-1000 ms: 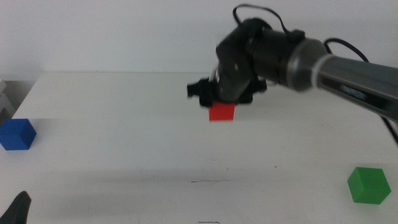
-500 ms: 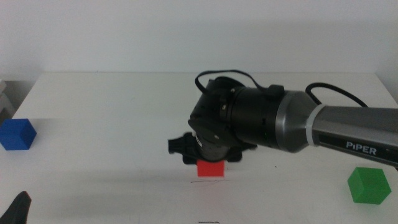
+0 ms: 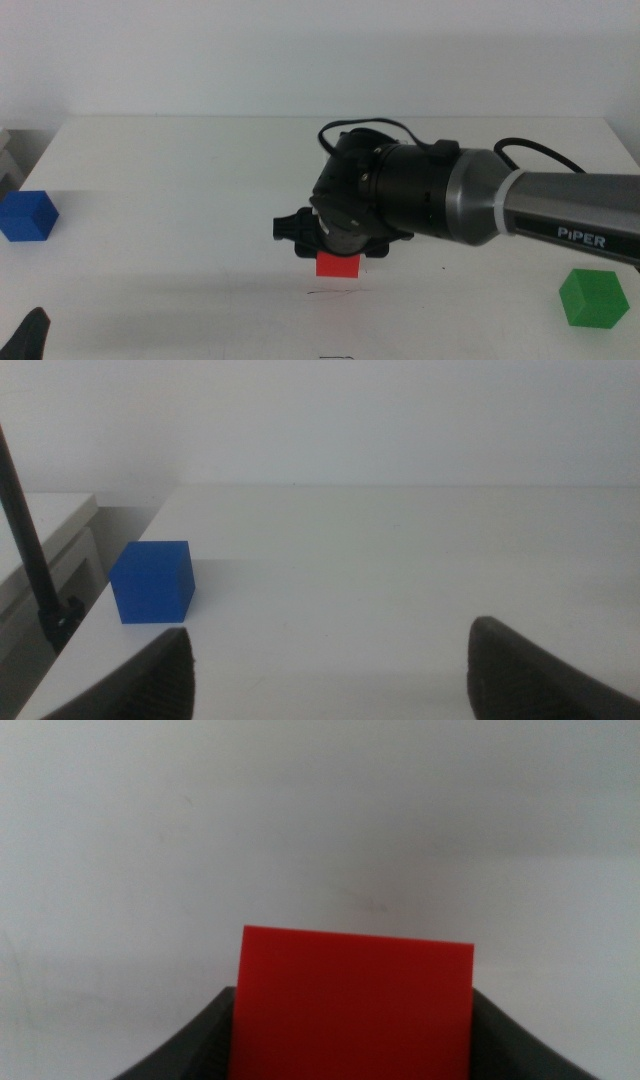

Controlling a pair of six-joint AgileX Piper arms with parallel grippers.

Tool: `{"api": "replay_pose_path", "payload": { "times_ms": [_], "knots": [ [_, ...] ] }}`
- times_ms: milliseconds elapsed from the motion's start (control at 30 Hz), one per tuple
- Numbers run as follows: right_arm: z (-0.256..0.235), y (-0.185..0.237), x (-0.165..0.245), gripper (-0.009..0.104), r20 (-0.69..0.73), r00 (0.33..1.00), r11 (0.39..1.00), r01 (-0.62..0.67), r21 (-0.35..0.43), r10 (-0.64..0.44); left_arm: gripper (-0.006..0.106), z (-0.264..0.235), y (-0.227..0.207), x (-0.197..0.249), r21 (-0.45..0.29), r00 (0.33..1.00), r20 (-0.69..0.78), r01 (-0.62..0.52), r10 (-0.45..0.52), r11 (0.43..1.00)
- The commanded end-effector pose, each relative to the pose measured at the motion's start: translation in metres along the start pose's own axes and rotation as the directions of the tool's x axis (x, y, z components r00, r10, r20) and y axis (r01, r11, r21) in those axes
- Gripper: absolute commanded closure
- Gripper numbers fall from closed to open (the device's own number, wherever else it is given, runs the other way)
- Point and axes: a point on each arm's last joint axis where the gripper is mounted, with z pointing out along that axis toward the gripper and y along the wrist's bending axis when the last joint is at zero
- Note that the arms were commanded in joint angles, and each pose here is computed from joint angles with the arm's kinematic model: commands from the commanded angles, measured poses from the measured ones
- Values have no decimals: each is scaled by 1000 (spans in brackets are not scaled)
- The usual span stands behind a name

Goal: Stack red cubes first, then green, then blue cubes in a specific spot.

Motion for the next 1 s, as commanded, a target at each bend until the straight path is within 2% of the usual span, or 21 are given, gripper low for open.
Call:
{"api": "replay_pose_path", "payload": {
  "times_ms": [0,967],
  "knots": [
    [-20,-4,-22,96,79,997,998,-1,-64,6,7,-3,-1,-9,16,995,104,11,-12,1000],
    [22,2,-13,96,50,999,999,20,-41,-18,7,-3,-1,-9,16,995,104,11,-12,1000]
  ]
}}
